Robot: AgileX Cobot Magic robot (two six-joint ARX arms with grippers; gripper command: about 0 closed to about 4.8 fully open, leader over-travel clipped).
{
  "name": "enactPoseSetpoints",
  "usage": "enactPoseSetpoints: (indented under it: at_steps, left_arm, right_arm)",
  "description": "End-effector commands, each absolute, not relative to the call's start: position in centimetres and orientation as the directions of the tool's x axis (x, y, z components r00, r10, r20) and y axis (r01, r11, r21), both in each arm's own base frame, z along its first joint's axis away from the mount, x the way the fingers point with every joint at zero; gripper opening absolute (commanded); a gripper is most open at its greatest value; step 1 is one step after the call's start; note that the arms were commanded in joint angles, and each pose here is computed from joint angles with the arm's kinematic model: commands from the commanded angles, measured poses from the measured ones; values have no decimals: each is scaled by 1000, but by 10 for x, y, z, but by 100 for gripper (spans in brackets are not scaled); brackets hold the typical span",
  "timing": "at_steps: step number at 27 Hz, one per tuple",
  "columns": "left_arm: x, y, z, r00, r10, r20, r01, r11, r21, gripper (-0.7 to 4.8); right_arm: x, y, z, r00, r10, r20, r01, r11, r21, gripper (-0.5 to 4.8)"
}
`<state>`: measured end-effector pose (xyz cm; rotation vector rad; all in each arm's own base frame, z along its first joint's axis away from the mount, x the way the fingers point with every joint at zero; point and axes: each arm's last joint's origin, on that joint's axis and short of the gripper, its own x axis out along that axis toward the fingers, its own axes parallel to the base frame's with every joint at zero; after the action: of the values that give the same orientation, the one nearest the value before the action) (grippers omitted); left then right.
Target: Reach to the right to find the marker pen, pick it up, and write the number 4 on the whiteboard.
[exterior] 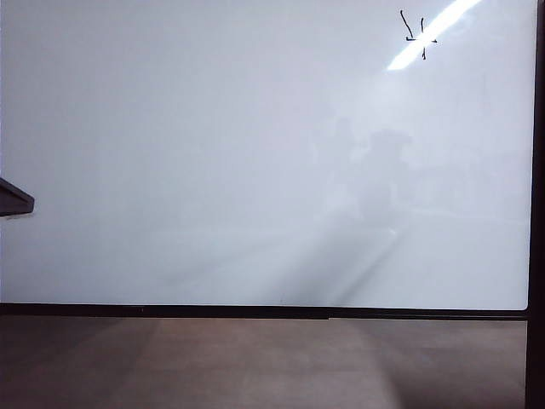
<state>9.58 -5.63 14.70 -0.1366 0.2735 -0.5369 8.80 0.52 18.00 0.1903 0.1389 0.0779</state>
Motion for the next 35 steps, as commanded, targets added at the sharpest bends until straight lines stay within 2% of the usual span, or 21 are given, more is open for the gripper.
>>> enactPoseSetpoints:
  at_steps: [1,5,8,12,14,23,27,35]
  left_arm:
    - [96,-56,148,826,-524,-207,489,849,-198,-5]
    - [95,-55,150,831,-520,-196,486,851,-198,-5]
    - [94,-45,157,868,-485,-109,458,865,-202,-5]
    - [95,-24,166,953,-302,4,297,935,-193,-5]
    - [96,-17,168,972,-234,23,233,953,-192,-5]
    - [97,1,168,998,-56,20,59,980,-191,-5]
    - [97,4,168,1000,-20,20,24,981,-191,-5]
    - [97,4,168,1000,-20,20,24,981,-191,-5]
  right_arm:
    - [88,5,185,992,89,-94,-70,979,193,0]
    - [88,5,183,990,89,-113,-66,979,193,-1]
    - [88,5,183,989,88,-118,-65,979,193,-1]
    - [87,5,183,989,89,-118,-65,979,193,-1]
    - [88,5,183,989,88,-118,-64,979,193,-1]
    - [88,0,183,992,34,-118,-10,981,193,-1]
    - [88,-3,182,993,-2,-118,25,981,193,-1]
    - [92,-4,163,986,-7,-169,40,980,194,-1]
